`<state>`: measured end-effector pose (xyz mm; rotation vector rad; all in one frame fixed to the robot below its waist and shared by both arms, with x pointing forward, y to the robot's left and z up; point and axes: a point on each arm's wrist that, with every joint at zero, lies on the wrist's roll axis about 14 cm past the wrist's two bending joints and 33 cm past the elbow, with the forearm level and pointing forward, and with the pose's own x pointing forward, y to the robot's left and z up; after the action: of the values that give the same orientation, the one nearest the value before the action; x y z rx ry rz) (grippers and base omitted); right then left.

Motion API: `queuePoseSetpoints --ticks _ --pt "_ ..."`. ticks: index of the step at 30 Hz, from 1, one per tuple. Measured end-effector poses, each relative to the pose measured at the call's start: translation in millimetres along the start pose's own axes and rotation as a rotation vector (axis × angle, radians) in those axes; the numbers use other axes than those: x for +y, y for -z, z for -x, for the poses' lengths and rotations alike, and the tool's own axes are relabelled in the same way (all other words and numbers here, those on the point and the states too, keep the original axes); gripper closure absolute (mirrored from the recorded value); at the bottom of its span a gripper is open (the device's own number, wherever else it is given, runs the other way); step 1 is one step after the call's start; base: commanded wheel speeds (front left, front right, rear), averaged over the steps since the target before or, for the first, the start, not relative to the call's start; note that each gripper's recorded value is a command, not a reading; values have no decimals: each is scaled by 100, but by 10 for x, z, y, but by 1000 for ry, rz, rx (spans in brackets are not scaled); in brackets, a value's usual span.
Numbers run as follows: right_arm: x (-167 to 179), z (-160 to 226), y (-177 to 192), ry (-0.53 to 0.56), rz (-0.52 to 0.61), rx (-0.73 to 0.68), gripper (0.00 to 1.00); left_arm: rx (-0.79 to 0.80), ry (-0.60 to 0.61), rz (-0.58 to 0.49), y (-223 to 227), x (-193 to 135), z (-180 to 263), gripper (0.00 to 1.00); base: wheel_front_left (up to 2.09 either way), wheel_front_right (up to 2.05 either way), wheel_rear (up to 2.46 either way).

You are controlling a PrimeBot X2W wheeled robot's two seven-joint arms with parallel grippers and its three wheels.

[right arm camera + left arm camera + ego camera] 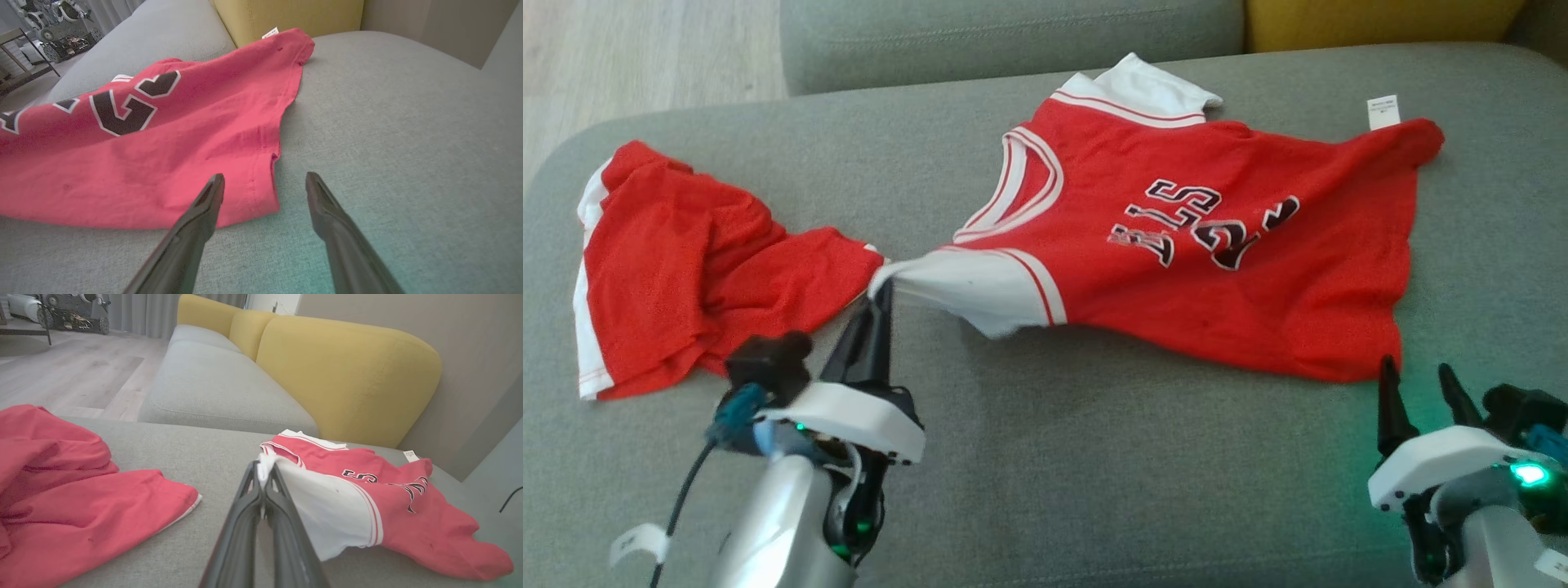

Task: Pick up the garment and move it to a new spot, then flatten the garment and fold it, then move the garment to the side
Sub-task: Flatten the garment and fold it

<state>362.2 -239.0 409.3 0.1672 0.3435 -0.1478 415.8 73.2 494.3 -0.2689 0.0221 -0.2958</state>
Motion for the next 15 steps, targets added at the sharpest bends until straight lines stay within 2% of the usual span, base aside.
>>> queuePoseSetpoints --ticks 6,15 --pt "69 -127 207 -9 -18 79 0 -62 -51 1 -169 155 10 100 0 0 0" --pt "273 -320 424 -49 -38 167 0 -40 -65 5 -73 244 5 100 0 0 0"
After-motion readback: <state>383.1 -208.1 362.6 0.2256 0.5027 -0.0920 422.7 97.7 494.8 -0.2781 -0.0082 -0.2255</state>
